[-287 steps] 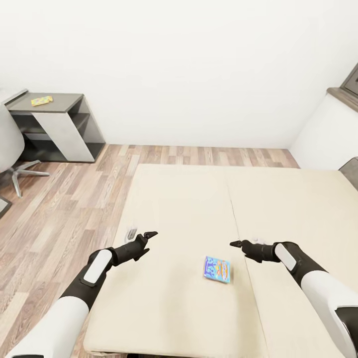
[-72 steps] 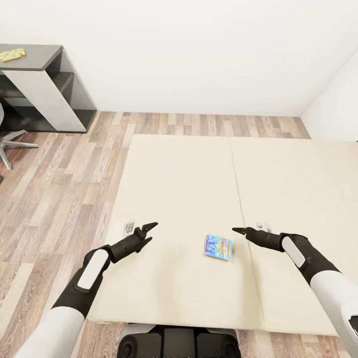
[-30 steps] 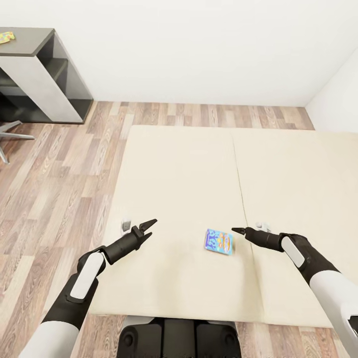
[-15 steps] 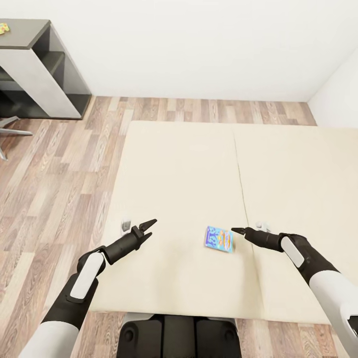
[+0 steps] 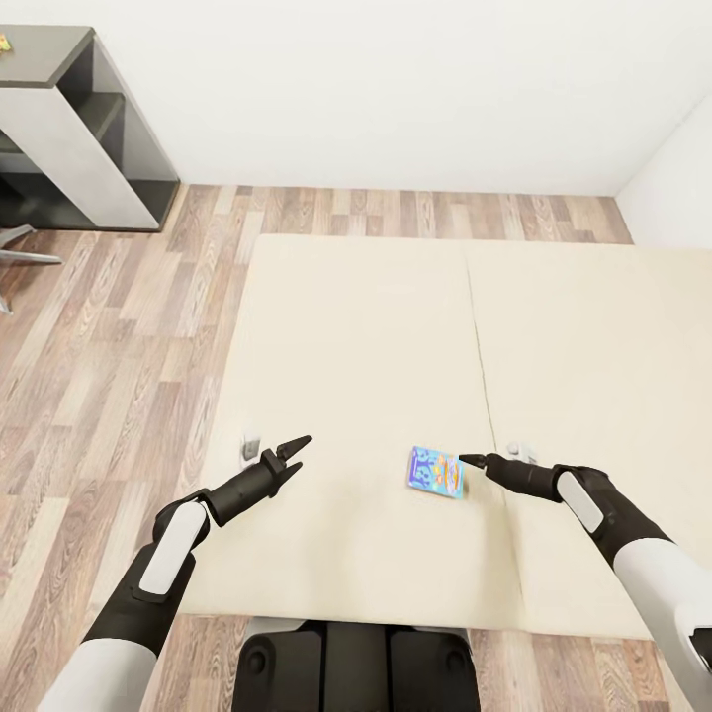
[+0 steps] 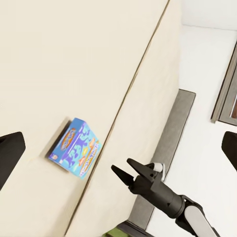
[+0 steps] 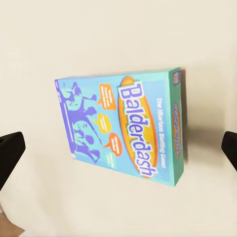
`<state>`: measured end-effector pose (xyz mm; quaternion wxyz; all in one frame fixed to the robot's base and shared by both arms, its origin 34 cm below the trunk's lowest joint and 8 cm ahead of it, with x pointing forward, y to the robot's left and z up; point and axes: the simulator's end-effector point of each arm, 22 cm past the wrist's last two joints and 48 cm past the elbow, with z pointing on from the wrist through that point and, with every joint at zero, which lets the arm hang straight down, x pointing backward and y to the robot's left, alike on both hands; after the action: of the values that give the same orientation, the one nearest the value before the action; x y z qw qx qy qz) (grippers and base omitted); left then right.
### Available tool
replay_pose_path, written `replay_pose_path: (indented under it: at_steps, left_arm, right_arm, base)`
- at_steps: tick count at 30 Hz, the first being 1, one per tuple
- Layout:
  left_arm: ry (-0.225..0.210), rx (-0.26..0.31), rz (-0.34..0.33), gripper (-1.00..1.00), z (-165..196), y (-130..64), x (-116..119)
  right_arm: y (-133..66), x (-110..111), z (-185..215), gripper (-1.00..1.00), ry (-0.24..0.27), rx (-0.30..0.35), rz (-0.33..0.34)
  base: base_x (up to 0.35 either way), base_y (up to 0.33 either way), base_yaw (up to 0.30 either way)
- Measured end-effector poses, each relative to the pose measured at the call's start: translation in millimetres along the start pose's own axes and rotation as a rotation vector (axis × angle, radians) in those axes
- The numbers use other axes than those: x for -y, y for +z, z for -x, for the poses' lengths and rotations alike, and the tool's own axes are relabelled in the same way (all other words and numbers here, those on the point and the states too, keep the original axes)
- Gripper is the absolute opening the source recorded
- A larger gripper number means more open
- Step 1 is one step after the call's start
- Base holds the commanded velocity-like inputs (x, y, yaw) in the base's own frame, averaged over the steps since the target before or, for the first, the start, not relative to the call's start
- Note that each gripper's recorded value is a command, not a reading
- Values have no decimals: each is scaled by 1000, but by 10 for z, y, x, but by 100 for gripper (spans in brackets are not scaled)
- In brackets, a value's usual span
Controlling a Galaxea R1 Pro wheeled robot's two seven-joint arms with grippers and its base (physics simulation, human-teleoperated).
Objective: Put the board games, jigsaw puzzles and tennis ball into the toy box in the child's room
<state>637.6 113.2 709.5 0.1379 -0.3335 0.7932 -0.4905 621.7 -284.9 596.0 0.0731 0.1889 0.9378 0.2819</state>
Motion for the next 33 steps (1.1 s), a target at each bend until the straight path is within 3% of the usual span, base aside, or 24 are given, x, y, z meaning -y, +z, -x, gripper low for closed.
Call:
replay_pose_path:
  at_steps: [23,33]
  left_arm:
    - [-4,-1,7,100,-4,-5,-39]
    - [-8,-2,13,100,-13,-5,-64]
  right_arm:
    - [0,24,-75,100,23,-33,-7]
    - [-2,140,-75,100,30,-33,-60]
  base:
    - [0,0,0]
    - [0,0,0]
